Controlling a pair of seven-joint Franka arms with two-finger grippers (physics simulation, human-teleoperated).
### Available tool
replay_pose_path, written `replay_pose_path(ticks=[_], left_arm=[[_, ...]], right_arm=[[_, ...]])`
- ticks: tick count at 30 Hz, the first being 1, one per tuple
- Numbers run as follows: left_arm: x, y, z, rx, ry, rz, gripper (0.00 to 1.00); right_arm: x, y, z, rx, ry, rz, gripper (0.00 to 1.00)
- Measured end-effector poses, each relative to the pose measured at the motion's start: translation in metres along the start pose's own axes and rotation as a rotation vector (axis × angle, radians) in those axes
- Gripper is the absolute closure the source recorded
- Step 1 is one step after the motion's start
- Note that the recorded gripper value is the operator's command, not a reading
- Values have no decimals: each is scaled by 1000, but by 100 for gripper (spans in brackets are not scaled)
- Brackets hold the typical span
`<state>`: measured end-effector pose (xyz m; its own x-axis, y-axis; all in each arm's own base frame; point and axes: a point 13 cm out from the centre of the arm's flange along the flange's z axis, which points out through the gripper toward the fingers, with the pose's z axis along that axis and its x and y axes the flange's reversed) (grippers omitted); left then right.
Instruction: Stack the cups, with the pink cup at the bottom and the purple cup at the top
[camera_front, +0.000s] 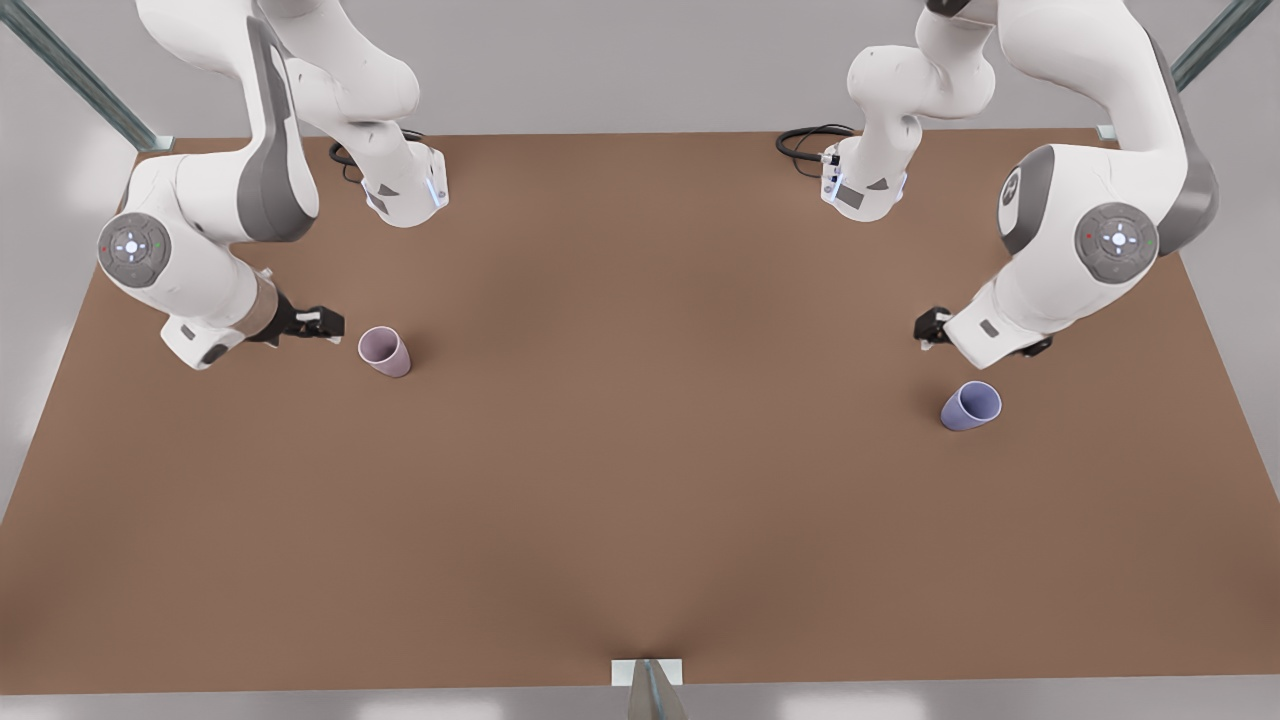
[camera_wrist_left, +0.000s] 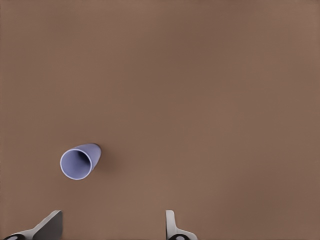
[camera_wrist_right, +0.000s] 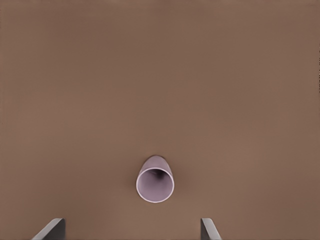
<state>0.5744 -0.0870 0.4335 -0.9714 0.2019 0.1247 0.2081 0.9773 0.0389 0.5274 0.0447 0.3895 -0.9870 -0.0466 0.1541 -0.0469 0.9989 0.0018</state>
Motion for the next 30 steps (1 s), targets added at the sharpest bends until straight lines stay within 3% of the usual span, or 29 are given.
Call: replay_pose_path(ticks=[8, 12, 18, 30], left_arm=[[-8, 12, 7, -5, -17, -16, 0], [-4, 17, 25, -4, 41, -26, 0], [0, 18, 32, -4, 71, -28, 0], [7, 19, 41, -3, 106, -27, 0]], right_arm=[[-21, 5, -1, -2, -71, 0, 0], [-15, 5, 39, 0, -13, 2, 0], [48, 3, 118, 14, 94, 10, 0], [51, -40, 204, -15, 172, 104, 0]])
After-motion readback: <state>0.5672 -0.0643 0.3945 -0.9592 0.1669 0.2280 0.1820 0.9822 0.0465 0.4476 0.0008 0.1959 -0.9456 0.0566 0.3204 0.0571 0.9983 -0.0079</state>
